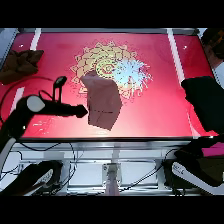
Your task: Fold the clothes and pants, and hang the long-sleeved shirts on hangers.
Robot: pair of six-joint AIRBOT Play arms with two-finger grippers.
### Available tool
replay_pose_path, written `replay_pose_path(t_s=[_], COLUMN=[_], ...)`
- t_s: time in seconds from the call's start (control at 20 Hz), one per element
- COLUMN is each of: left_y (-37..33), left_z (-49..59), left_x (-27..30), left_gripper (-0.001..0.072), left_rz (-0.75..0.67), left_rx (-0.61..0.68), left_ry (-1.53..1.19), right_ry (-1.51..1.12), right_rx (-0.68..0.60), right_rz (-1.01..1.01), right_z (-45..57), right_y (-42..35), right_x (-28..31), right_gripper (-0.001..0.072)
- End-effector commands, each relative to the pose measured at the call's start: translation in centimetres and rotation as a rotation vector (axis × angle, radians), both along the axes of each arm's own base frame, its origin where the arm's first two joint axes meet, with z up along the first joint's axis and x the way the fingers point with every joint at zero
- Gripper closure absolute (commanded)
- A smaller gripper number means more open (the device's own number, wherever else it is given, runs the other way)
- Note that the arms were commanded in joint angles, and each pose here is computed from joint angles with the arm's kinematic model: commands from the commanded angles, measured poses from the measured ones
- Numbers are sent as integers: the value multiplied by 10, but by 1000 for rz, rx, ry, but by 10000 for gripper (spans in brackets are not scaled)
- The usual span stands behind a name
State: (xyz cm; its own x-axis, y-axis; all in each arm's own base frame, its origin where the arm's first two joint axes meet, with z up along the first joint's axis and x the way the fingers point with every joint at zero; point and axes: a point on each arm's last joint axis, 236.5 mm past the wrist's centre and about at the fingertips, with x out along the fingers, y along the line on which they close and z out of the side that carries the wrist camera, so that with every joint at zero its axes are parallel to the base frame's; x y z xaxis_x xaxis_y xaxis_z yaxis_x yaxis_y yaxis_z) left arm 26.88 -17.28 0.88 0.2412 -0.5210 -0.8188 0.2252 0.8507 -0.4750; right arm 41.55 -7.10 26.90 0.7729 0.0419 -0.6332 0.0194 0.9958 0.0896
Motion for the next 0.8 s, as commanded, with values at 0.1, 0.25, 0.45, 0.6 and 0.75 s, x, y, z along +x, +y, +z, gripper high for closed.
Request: replay_pose_path(t_s=[0.1,0.25,0.45,0.6,0.75], left_y=[-33,-47,-61,-68,-77], left_z=[-35,-37,-42,-65,-80], left_x=[-59,-55,-39,-44,-41], left_gripper=[111,110,110,110,111], left_rz=[61,39,96,81,114], left_rx=[-185,-178,-181,-143,-142], left_ry=[97,28,-24,22,38], right_ry=[60,148,285,395,497], right_rx=[88,98,126,144,162], right_rz=[61,129,214,281,342], right_z=[-20,-54,-94,-127,-163], right_y=[24,46,79,105,132], right_x=[-4,-8,-24,-41,-58], right_gripper=[363,363,363,363,363])
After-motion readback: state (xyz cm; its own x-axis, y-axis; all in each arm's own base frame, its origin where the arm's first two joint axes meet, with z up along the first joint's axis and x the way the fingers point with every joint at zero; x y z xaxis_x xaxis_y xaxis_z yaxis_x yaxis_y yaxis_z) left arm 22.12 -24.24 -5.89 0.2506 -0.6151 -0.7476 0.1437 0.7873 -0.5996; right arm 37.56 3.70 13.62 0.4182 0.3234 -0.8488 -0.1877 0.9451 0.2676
